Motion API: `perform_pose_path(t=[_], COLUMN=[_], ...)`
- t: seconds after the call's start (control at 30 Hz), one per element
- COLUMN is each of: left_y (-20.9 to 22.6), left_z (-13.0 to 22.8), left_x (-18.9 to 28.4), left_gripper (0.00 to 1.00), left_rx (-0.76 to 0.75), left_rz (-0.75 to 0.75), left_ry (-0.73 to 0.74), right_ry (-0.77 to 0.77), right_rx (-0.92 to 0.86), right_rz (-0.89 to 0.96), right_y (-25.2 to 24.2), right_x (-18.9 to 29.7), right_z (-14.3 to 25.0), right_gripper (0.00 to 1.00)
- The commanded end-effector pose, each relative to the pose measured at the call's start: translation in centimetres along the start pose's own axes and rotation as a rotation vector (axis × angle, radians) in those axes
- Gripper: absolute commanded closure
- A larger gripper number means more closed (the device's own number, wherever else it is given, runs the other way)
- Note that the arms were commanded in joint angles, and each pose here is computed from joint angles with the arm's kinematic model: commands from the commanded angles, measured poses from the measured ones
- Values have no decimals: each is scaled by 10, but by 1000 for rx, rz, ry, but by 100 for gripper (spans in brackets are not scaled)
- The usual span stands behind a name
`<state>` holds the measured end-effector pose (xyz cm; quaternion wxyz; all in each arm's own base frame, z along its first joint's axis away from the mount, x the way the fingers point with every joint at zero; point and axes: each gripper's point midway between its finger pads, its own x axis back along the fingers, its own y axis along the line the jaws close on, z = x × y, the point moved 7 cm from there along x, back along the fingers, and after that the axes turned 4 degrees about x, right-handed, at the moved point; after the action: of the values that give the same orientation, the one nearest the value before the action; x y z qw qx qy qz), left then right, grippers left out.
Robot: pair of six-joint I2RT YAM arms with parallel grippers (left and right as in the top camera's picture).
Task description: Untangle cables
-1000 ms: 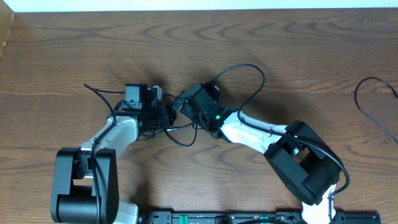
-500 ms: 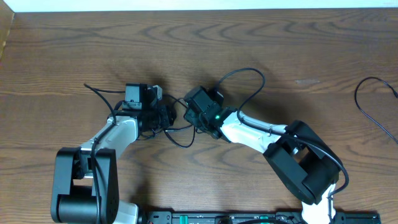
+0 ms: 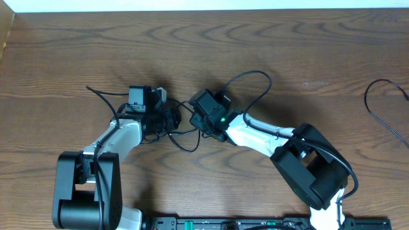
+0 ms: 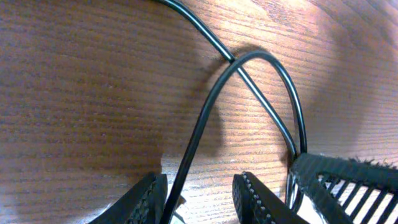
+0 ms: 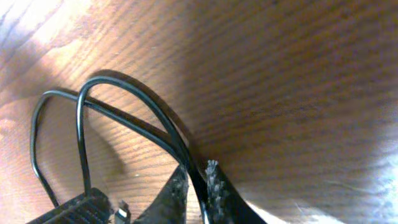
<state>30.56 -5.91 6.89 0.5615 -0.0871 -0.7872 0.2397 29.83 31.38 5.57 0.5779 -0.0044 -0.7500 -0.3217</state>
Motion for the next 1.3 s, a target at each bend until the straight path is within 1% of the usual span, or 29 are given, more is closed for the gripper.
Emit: perform_pose_path(t=[0.0,0.07,0.1,0.13,0.27,0.33,0.4,0.5,0.63,0.77,0.8,0.83,0.97,1.03,1.17,1.27], left_y=[2,2,2,2,2,2,2,2,1,-18,-24,-32,-51,-62,-73,-74], left_z=[4,4,4,4,4,4,4,5,5,-1,-4,-10,-19,-21,-19,-16], left_x=[-3,-3,-3,-3,-3,-3,-3,-3,-3,6,10,20,55,77,105,116], left_gripper=[60,60,60,60,60,60,60,60,60,60,59,54,45,39,36,36], left_rx=[15,15,15,16,16,16,17,18,17,-44,-61,-87,-154,-191,-229,-231], left_rz=[9,9,9,9,9,9,8,6,15,160,190,225,272,296,313,295], left_ry=[21,21,21,21,21,21,24,26,27,5,-15,-55,-170,-235,-309,-335], right_ry=[96,101,104,110,127,149,151,116,30,9,7,1,-11,-13,-20,-34], right_rx=[3,24,29,30,54,95,149,236,289,340,345,353,360,366,426,494], right_rz=[270,272,271,272,278,268,238,179,132,131,135,143,135,133,122,106], right_y=[-76,-76,-76,-77,-79,-80,-75,-64,-54,-59,-61,-63,-63,-63,-57,-46], right_x=[-34,-34,-34,-34,-33,-32,-26,-8,34,69,73,80,85,85,88,95], right_z=[24,24,24,25,24,19,9,-12,-50,-72,-75,-78,-82,-83,-86,-92], right_gripper=[89,90,93,99,99,99,99,99,99,99,99,99,99,99,99,99])
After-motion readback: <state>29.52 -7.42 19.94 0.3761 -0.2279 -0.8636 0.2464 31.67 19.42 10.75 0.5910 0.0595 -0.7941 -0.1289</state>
